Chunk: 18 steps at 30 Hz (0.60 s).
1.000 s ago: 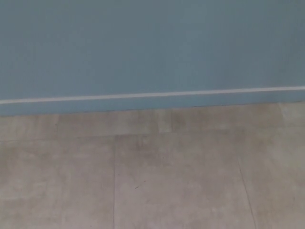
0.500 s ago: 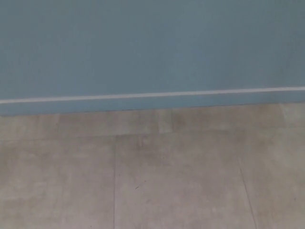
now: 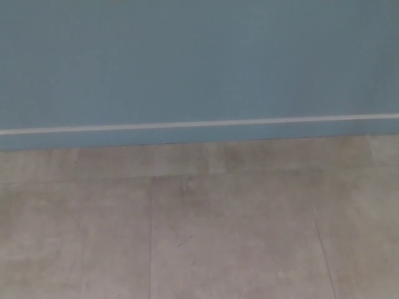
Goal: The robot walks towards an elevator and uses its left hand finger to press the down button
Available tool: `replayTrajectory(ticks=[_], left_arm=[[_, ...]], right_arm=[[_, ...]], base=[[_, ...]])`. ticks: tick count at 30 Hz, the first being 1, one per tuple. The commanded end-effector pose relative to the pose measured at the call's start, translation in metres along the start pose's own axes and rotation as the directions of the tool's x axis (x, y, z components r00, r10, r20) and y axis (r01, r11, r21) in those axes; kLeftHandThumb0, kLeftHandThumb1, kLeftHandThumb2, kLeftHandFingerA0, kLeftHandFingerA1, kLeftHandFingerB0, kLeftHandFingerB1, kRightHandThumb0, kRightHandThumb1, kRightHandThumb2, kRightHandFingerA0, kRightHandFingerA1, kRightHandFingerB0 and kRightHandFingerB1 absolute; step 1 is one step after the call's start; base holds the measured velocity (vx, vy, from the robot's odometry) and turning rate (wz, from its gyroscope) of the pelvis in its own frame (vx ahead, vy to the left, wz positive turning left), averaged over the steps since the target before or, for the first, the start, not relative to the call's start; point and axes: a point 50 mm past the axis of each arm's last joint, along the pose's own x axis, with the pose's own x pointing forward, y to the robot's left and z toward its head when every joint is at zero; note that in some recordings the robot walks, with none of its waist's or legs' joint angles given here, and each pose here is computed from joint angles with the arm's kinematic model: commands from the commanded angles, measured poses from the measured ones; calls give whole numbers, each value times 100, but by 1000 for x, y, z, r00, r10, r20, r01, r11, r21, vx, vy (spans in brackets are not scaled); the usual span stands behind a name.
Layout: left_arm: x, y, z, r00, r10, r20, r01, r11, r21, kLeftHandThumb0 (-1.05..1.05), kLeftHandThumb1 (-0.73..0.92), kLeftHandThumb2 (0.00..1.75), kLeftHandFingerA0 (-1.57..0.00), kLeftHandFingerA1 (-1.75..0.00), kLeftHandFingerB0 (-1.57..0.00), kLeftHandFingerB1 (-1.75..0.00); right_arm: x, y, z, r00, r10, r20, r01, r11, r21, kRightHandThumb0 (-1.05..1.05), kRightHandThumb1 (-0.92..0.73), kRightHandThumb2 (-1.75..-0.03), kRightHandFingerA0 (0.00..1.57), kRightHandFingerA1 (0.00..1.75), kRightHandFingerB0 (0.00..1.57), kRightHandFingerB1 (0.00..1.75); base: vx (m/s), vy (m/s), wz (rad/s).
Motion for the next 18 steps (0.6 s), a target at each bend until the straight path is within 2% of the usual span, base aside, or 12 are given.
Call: replayTrajectory(ticks=[1,4,8,9,14,15,18], left_arm=[[0,6,2,1000,12,14,-12,1000,9,-34,49,54,-60,-55,-59,-46],[-2,6,-3,1000,19,6,-19,999,-29,-32,49,55,-63,-58,-59,-45],[-2,7,-3,1000,19,1,-19,999,-28,-33,48,55,-65,-58,-60,-45],[-2,7,-4,1000,21,-4,-21,999,-30,-32,50,54,-60,-56,-59,-45],[-2,7,-4,1000,22,-7,-22,999,-32,-32,50,54,-60,-56,-59,-45],[-3,6,-6,1000,23,-4,-24,999,-44,-31,49,54,-63,-58,-57,-44],[-4,5,-7,1000,30,-1,-30,999,-35,-31,49,54,-63,-58,-57,-44]], right_arm=[[1,-8,0,1000,-30,3,30,1000,-3,-31,-51,-56,49,43,45,35],[1,-8,-1,999,-32,8,32,998,-47,-33,-51,-56,51,44,46,36],[1,-8,0,1000,-28,6,29,999,-35,-33,-52,-56,50,44,45,35],[0,-7,-1,999,-32,3,32,998,-45,-41,-42,-72,48,54,41,46],[0,-7,-2,999,-33,2,34,998,-50,-41,-42,-72,48,54,41,46],[-1,-7,-3,1000,-31,-2,31,999,-45,-31,-51,-56,51,46,45,35],[-1,-7,-5,1000,-27,-9,27,999,-23,-30,-51,-56,52,45,45,35]], base=[[0,0,0],[0,0,0],[0,0,0],[0,0,0],[0,0,0],[0,0,0],[0,0,0]])
